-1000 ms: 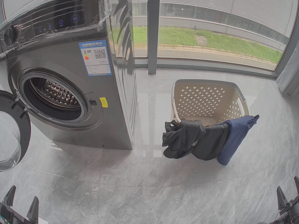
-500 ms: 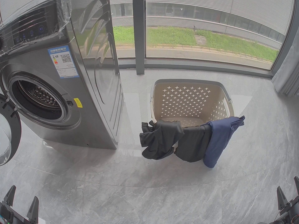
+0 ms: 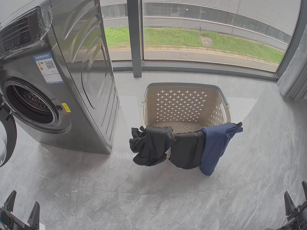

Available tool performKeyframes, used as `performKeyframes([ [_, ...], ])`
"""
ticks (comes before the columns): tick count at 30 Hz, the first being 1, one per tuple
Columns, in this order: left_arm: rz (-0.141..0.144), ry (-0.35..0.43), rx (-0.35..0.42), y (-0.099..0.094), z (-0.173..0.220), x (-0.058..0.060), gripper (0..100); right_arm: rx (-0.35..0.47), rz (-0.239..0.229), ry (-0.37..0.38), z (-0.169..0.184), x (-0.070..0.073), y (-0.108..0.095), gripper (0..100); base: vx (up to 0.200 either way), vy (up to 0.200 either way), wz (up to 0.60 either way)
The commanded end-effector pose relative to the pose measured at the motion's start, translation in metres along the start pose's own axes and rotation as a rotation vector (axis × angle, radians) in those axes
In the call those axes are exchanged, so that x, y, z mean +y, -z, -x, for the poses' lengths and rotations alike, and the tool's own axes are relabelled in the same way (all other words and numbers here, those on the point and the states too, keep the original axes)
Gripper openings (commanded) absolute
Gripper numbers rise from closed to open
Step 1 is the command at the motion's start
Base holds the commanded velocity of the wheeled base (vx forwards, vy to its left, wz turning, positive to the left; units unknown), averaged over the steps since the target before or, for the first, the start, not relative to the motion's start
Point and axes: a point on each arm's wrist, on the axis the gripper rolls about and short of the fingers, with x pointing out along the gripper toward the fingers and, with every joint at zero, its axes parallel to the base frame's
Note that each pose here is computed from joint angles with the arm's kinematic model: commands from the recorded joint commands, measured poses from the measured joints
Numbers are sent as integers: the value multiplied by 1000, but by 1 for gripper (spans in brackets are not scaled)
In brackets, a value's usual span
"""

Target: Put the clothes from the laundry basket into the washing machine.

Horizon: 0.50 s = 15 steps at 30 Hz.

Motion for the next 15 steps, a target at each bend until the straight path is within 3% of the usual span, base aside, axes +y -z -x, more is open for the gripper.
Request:
performKeyframes([
  [1,0,0,2,5,0,0,100,-1,1,0,0,0,4,100,0,0,0],
  [3,-1,0,2,5,0,0,100,-3,0,0,0,0,4,100,0,0,0],
  [13,-1,0,2,5,0,0,100,-3,0,0,0,0,4,100,0,-200,0],
  [15,-1,0,2,5,0,0,100,-3,0,0,0,0,4,100,0,0,0],
])
